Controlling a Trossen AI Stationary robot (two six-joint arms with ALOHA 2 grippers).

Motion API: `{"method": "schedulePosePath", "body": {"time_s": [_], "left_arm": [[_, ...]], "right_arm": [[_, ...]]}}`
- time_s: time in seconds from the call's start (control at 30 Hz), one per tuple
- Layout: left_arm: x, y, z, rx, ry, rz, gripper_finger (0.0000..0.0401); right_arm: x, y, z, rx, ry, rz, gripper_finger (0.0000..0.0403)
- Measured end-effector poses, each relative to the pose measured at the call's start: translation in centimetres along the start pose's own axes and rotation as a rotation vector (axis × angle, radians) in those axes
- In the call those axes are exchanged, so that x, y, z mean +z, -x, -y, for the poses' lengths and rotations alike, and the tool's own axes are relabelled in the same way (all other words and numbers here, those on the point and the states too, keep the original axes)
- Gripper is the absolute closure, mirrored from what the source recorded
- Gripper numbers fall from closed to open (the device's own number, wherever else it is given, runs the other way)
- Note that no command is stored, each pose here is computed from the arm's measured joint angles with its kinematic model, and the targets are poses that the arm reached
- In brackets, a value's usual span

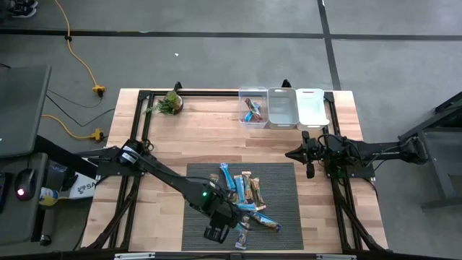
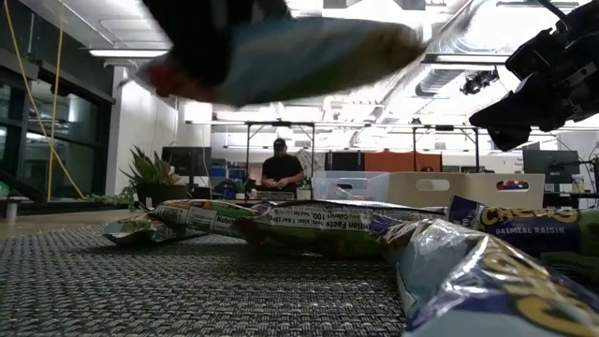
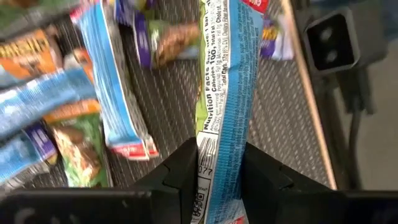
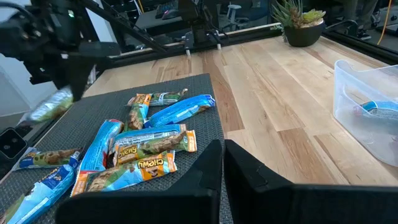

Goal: Pick and place Granola Bars by type
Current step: Put the red granola bar into the transparent bin

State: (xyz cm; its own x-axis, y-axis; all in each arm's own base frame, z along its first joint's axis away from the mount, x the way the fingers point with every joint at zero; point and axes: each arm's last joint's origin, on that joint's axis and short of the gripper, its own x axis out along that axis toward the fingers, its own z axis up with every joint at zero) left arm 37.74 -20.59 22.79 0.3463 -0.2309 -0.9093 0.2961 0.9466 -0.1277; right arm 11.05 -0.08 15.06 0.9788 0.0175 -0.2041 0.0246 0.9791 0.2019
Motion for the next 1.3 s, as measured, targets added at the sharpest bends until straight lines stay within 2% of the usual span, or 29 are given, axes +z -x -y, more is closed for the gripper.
{"method": "schedulePosePath", "body": {"time_s": [0.2,0.4,0.67,0.9,1.0,1.13,1.3], "left_arm": [[2.2,1.7,-0.5,-0.021,0.02,0.13,0.0302],[6.0,5.0,-2.6,-0.043,0.041,0.376,0.0302],[10.8,11.0,-6.7,-0.184,-0.021,0.821,0.0302],[12.7,15.4,-10.8,-0.281,-0.117,1.227,0.0302],[12.8,16.8,-12.3,-0.266,-0.142,1.343,0.0302],[12.7,18.3,-14.6,-0.186,-0.135,1.472,0.0302],[12.2,19.3,-18.3,0.008,0.052,1.548,0.0302]], "right_arm": [[0.0,0.0,0.0,0.0,0.0,0.0,0.0402],[0.0,0.0,0.0,0.0,0.0,0.0,0.0402],[0.0,0.0,0.0,0.0,0.0,0.0,0.0402],[0.0,0.0,0.0,0.0,0.0,0.0,0.0402],[0.0,0.0,0.0,0.0,0.0,0.0,0.0402],[0.0,0.0,0.0,0.0,0.0,0.0,0.0402],[0.0,0.0,0.0,0.0,0.0,0.0,0.0402]]}}
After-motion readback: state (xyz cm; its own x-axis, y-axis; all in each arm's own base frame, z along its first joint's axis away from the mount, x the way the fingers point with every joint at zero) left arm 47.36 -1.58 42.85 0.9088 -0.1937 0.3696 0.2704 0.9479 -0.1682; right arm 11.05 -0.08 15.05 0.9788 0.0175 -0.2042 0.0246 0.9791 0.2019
